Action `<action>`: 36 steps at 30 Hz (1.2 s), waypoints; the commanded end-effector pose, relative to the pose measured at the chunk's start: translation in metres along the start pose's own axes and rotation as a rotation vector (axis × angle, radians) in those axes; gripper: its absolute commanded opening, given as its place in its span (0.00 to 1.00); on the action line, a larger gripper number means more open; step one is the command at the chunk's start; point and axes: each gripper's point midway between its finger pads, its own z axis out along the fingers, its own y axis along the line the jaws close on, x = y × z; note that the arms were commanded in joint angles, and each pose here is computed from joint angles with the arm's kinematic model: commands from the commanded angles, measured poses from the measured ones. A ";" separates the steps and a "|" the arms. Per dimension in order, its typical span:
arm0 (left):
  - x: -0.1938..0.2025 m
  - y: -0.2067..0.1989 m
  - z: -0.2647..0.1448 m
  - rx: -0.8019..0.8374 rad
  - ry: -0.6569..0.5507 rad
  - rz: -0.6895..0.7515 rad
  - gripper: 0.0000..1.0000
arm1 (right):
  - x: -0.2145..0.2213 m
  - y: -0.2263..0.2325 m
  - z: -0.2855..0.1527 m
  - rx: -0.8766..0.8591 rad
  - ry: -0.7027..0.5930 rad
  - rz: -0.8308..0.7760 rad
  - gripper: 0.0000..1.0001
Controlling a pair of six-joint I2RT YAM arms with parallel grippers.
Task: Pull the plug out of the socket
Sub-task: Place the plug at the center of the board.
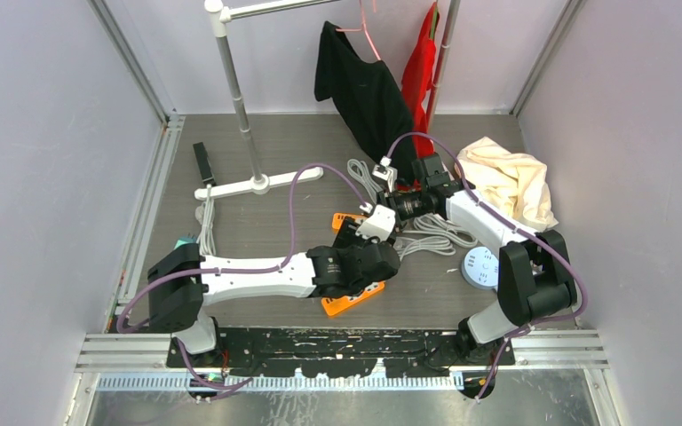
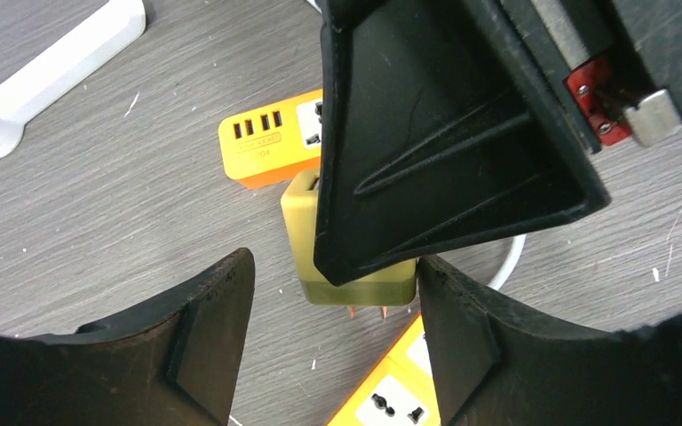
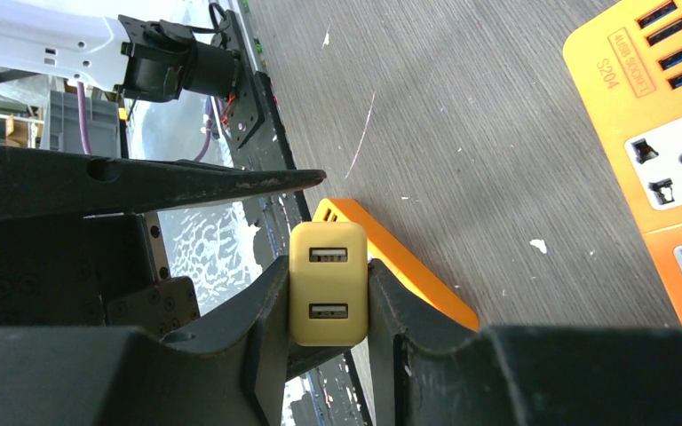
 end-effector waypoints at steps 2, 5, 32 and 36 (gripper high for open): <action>-0.037 0.002 0.002 -0.024 -0.101 -0.105 0.64 | -0.014 0.006 0.000 -0.011 -0.020 -0.033 0.07; -0.036 0.000 0.004 -0.006 -0.095 -0.115 0.59 | -0.014 0.006 0.000 -0.011 -0.020 -0.032 0.07; 0.007 0.041 -0.014 0.026 -0.049 -0.127 0.00 | -0.014 0.011 -0.008 -0.013 -0.019 -0.139 0.66; 0.024 0.061 -0.017 -0.027 -0.033 -0.098 0.00 | -0.015 0.010 -0.009 -0.010 -0.021 -0.142 0.66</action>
